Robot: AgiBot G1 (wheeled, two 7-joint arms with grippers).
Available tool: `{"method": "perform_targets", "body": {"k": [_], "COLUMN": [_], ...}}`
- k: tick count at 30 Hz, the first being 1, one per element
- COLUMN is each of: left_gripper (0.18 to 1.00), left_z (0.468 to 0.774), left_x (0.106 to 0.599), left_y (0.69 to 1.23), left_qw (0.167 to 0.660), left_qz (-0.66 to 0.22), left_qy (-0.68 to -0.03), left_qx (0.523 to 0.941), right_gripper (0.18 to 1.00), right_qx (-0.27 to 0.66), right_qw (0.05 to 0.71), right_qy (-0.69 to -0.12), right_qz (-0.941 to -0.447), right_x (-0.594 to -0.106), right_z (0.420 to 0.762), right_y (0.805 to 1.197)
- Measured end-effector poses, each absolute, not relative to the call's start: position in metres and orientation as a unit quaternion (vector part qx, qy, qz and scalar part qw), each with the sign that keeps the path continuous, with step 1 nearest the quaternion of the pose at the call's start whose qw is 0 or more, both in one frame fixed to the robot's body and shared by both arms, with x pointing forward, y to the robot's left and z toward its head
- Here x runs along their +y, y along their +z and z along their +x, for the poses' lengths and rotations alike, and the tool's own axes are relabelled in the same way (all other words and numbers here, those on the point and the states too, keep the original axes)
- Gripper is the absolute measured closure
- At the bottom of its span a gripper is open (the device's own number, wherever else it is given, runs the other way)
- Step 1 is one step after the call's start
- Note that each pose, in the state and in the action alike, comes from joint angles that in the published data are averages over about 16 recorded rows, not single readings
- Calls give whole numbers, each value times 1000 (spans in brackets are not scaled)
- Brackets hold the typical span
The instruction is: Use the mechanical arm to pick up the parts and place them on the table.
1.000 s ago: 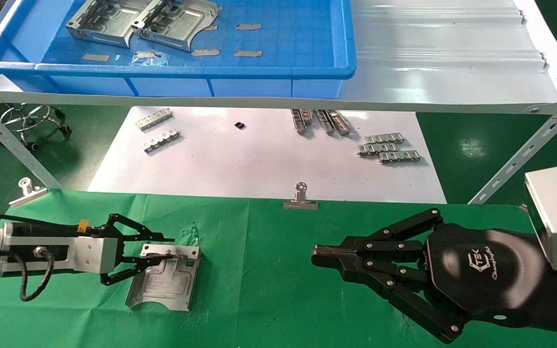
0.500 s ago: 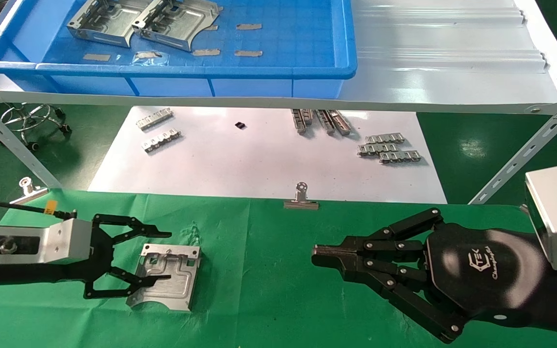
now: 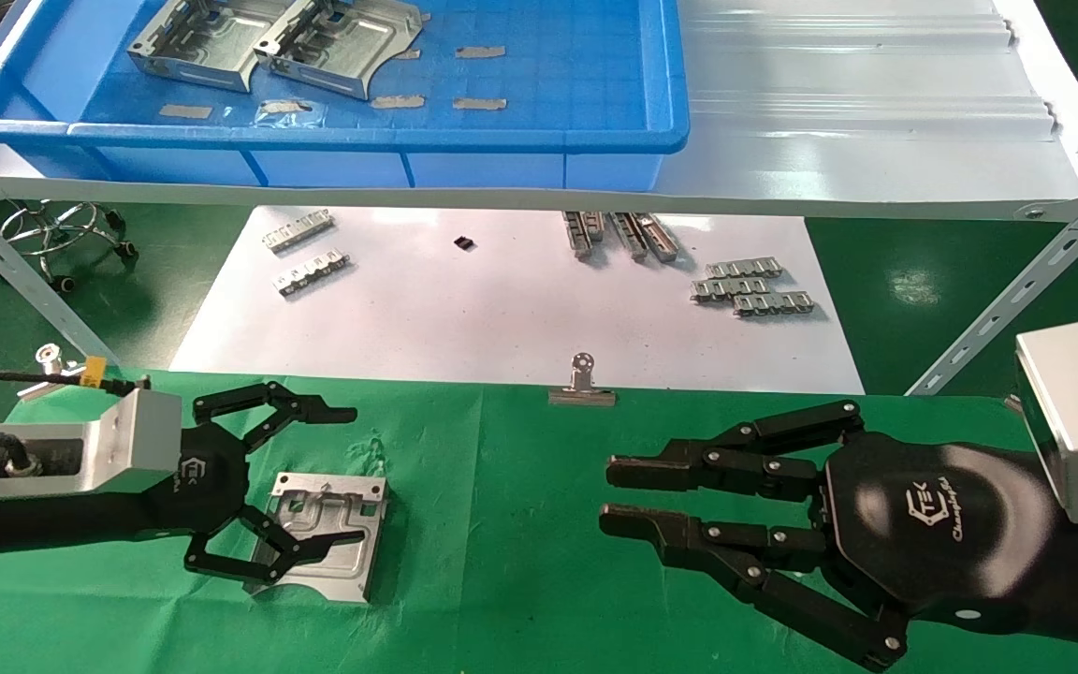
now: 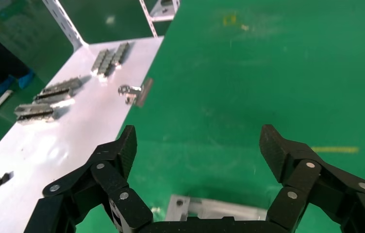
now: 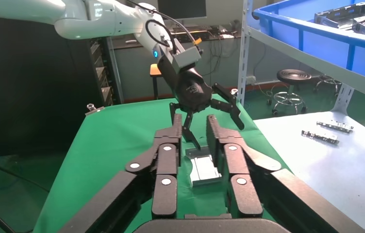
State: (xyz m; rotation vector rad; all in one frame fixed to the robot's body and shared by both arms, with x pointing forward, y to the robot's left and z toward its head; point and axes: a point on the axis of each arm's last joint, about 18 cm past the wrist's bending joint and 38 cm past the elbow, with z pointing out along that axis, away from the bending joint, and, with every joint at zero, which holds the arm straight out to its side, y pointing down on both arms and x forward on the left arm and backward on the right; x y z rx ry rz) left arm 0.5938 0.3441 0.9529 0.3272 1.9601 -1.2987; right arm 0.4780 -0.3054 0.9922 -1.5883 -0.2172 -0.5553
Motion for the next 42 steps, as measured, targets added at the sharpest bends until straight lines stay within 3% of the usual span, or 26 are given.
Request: {"method": "perform_targets", "body": {"k": [6, 14, 28, 34, 42], "left_gripper": [246, 192, 183, 183, 183], "left_z": [582, 563, 522, 502, 479], "left_x": [336, 326, 312, 307, 301], "left_y": [958, 967, 981, 987, 991], "left_qw": [360, 339, 294, 272, 249], "left_qz": [121, 113, 105, 103, 104], "left_qy": [-538, -574, -626, -642, -656], "left_qx": [753, 737, 715, 709, 705], "right_gripper": [835, 663, 345, 255, 196], "right_qx": [-96, -96, -96, -96, -96], "right_qw": [661, 661, 661, 661, 661], "right_qy": [-246, -246, -246, -246, -246], "right_qz": [-702, -702, -702, -702, -702], "right_x": [-305, -305, -305, -305, -305], "right_z": [478, 478, 478, 478, 478], "right_y": [992, 992, 992, 992, 992]}}
